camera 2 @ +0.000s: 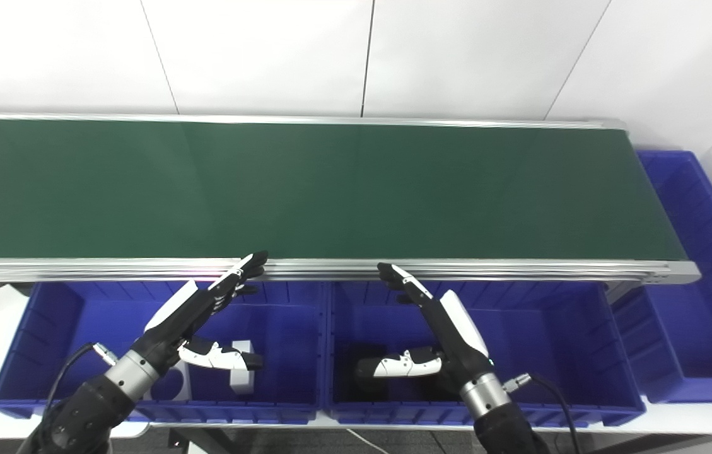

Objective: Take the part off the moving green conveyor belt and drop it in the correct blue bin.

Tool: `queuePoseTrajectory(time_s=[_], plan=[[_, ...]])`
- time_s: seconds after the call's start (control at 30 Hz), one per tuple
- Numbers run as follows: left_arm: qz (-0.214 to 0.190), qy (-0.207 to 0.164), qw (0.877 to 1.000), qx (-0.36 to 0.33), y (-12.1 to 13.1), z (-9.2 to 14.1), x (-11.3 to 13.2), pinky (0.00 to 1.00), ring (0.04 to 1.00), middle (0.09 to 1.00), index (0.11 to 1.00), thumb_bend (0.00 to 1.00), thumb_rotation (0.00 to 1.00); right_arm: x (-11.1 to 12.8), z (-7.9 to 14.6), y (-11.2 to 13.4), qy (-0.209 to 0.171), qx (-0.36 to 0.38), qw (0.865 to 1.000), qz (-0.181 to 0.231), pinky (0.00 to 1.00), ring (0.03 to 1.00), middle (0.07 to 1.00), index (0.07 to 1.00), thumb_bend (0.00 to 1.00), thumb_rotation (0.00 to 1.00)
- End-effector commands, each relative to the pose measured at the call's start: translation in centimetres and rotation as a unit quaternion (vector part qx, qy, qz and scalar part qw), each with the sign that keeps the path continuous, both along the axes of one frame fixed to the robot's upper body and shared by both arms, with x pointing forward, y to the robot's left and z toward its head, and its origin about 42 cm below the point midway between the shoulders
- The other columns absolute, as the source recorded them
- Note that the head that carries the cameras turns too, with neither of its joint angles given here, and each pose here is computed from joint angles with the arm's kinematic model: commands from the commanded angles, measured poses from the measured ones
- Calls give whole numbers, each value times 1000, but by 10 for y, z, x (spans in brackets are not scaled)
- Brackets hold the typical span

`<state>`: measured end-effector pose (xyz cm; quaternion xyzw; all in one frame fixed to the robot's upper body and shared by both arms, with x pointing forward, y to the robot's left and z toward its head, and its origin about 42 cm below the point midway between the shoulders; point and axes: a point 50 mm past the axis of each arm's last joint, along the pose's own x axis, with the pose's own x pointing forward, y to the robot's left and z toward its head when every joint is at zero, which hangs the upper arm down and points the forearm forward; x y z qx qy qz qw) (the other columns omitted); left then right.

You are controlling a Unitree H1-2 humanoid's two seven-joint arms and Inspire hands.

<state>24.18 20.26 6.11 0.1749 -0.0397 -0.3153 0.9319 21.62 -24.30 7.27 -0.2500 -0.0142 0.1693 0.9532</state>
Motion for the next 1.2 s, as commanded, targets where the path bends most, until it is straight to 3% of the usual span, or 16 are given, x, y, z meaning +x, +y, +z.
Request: queuePoseTrajectory(time_s=[0.0,0.3,0.43,0.7,1.0,1.17], plan=[[0,-29,1000,-11,-6,8,3,904,975,1000,1000,877,345,2,11,-5,-42,8,999,8,784,852,874,907,974,417],[4,-37,999,-2,-41,-2,-3,889,958,999,1000,923,477,-2,15,-23,-59,12,998,9,755,828,851,897,942,277],[3,-38,999,-4,-53,-10,-2,884,962,1000,1000,889,424,-5,17,-28,-38,1,999,-1,793,857,859,901,947,267],[4,-35,999,7,-64,-15,-2,861,962,1000,1000,924,484,-3,12,-36,-28,14,1000,3,807,875,886,904,953,232],[6,-29,999,18,-70,-17,-1,863,968,1000,1000,925,464,-2,9,-40,-34,23,999,0,850,875,870,896,964,197],[3,-26,1000,14,-74,-20,-1,886,984,1000,1000,944,506,-4,12,-42,-36,39,999,-3,848,886,873,903,971,189]])
